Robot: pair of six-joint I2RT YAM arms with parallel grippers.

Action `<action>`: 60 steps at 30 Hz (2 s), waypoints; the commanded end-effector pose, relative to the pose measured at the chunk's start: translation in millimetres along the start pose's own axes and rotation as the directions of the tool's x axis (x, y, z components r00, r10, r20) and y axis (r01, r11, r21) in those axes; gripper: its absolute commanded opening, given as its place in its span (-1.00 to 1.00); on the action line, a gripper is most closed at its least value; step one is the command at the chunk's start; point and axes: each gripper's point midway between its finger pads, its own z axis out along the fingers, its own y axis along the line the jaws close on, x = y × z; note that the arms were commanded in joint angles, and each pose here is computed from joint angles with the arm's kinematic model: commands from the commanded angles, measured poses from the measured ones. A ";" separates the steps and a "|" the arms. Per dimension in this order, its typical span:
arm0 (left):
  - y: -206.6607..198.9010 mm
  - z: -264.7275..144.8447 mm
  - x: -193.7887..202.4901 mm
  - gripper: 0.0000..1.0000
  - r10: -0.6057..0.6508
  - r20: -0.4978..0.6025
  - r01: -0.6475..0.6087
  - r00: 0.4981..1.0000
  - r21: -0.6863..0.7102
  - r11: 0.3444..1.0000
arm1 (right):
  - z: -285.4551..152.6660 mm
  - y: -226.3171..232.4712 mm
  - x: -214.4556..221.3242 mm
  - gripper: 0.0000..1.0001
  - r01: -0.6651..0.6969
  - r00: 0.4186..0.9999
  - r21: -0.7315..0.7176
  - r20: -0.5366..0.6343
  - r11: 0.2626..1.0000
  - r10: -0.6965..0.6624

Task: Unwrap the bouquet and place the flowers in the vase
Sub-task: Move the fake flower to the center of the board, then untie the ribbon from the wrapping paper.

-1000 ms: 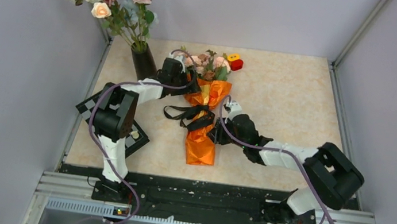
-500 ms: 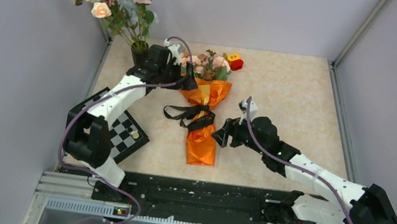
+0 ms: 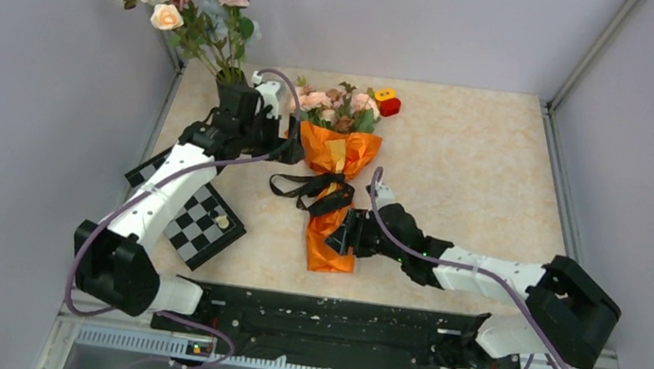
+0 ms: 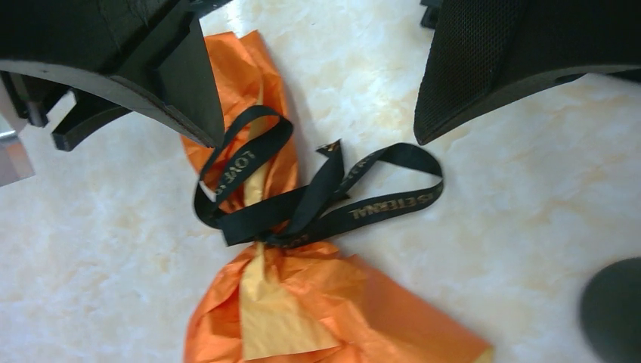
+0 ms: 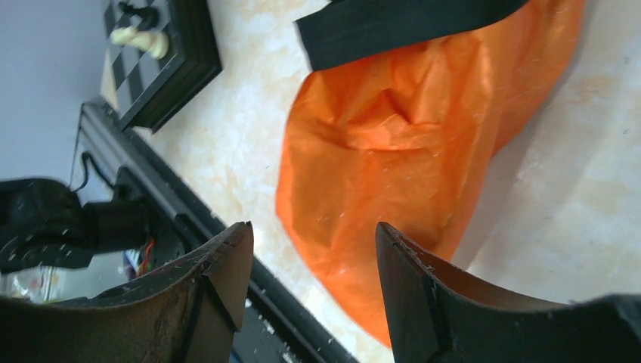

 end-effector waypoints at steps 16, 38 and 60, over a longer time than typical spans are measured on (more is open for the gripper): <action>22.4 -19.1 -2.8 0.97 0.074 0.078 -0.064 0.994 -0.124 0.990 | 69.5 9.8 -86.0 0.08 -0.113 0.940 0.059 0.330 0.992 0.088; 28.8 -19.6 -2.6 0.97 0.083 0.077 -0.070 0.994 -0.160 0.985 | 44.3 3.8 -124.4 -0.87 -0.148 0.884 0.063 0.456 0.987 0.104; 31.9 -7.5 6.9 0.97 0.078 0.028 -0.073 0.997 -0.151 0.986 | -2.8 -111.9 -121.6 -0.78 -0.267 0.863 0.265 0.494 0.927 0.107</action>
